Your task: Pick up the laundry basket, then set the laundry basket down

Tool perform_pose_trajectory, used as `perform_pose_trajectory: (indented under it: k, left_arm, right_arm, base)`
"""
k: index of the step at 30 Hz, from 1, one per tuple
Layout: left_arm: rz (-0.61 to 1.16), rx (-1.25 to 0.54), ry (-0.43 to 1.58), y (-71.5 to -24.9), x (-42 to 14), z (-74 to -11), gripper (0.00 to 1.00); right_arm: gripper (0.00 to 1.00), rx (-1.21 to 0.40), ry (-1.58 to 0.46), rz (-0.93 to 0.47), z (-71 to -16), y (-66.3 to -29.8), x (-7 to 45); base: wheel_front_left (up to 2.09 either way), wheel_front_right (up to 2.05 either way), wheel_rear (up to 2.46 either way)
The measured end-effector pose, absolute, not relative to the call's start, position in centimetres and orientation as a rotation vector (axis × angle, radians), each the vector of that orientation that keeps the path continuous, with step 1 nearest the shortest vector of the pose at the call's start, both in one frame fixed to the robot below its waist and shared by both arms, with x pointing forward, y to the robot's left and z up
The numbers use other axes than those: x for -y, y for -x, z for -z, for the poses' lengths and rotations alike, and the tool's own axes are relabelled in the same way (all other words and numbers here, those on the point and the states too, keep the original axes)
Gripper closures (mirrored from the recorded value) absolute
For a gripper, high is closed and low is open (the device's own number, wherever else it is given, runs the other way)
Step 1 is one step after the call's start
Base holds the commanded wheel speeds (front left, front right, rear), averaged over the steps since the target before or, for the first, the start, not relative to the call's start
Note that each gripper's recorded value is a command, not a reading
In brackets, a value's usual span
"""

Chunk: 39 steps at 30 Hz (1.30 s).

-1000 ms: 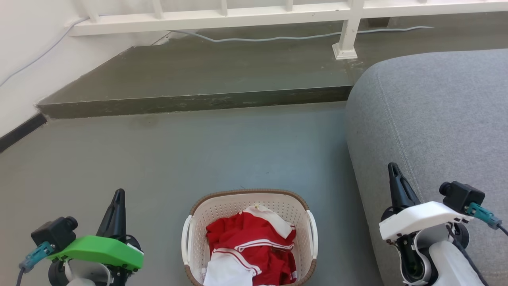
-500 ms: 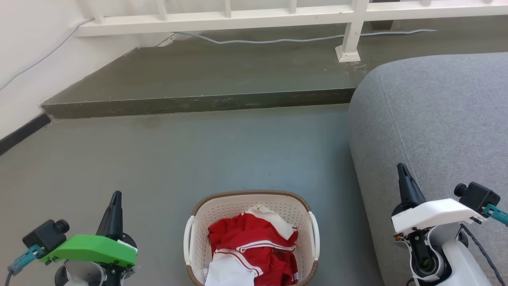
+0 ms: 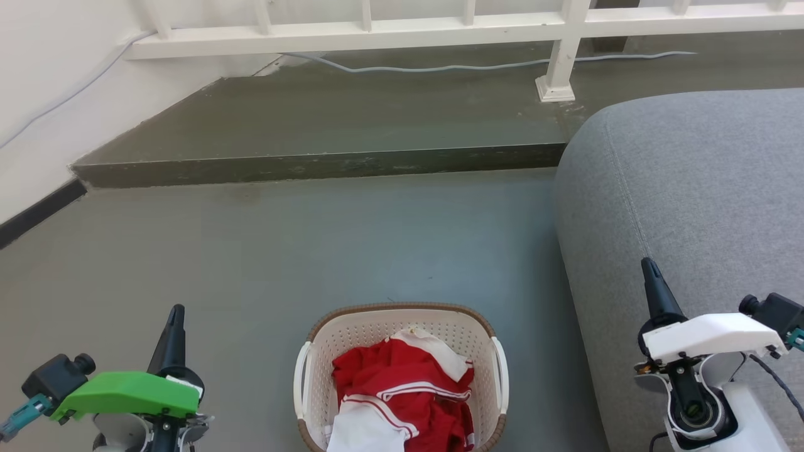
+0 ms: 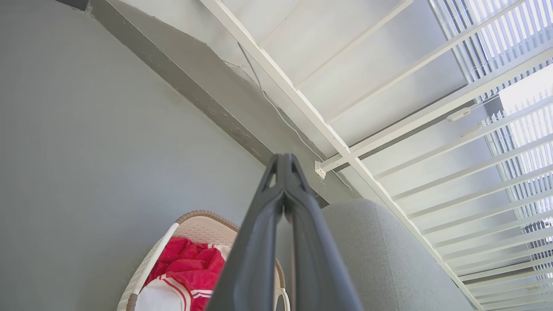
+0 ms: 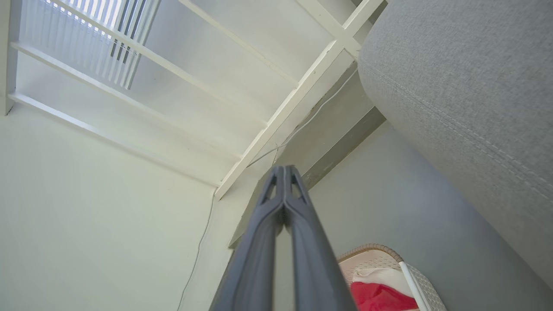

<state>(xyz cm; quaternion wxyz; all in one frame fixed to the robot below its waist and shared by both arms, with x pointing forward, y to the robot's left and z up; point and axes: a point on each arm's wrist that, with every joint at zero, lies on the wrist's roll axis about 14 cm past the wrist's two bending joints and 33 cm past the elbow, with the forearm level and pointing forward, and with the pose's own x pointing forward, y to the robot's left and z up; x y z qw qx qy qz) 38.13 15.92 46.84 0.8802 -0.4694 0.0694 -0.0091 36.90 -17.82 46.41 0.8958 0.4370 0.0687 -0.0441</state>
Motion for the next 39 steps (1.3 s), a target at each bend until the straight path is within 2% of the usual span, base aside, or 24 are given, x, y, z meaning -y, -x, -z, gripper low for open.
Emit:
perform_pose_trajectory:
  k: [39]
  left_arm:
    - [-0.046, -0.123, 1.433, -37.7, -17.9, -47.3, 1.0]
  right_arm:
    - [1.0, -0.094, -1.423, 0.11, -47.1, -37.2, 19.8]
  base:
    - [0.0, 0.0, 0.0]
